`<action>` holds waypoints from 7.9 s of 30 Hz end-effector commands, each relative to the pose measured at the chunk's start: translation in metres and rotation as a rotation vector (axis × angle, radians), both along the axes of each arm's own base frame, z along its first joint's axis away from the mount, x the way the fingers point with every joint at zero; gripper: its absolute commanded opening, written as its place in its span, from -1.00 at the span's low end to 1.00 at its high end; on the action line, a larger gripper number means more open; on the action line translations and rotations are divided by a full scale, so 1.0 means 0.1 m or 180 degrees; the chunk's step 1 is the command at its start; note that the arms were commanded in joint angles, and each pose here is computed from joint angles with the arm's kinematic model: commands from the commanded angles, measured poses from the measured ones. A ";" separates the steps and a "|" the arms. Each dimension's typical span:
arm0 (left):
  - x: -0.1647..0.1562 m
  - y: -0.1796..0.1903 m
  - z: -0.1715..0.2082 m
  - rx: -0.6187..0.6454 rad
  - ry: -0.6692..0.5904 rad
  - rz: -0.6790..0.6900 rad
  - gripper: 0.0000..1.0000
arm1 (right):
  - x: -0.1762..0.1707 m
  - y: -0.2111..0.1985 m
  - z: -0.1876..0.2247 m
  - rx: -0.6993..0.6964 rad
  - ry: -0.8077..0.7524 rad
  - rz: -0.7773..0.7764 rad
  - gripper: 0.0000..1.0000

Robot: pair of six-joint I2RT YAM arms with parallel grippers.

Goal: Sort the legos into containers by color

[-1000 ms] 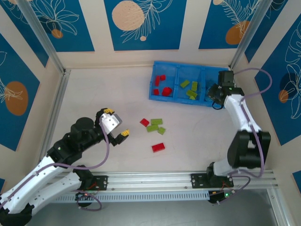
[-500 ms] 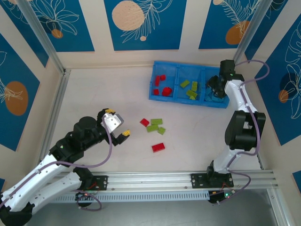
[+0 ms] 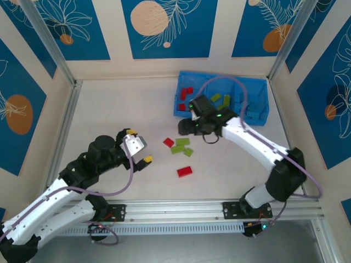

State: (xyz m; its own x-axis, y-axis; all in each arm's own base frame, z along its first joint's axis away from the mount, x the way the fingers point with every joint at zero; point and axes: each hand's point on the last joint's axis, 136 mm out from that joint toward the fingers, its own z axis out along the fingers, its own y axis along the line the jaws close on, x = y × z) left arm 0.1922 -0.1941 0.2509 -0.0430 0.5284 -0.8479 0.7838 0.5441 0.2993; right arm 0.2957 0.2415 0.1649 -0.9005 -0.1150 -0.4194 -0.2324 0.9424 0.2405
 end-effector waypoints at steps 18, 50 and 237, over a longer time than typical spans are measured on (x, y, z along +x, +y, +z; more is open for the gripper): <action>-0.12 -0.01 0.01 0.0082 -0.0086 -0.0249 1.00 | 0.27 0.15 -1.30 -0.0475 0.0692 -0.0245 0.95; -0.11 -0.01 0.00 0.0123 -0.0123 -0.0270 1.00 | 0.62 -0.67 -0.11 -0.0089 -0.0422 -0.1175 0.01; 0.04 0.14 -0.03 0.0226 -0.0119 0.0024 1.00 | 2.43 -1.78 0.10 -0.0276 -0.0218 -0.1410 0.66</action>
State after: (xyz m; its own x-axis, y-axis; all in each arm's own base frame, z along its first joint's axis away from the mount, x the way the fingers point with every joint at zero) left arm 0.1958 -0.1786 0.2438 -0.0189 0.6006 -0.7993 0.7633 0.5250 0.3764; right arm 0.5522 0.0551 0.1433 -0.8292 0.2611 -0.4942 0.2198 0.9653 0.1413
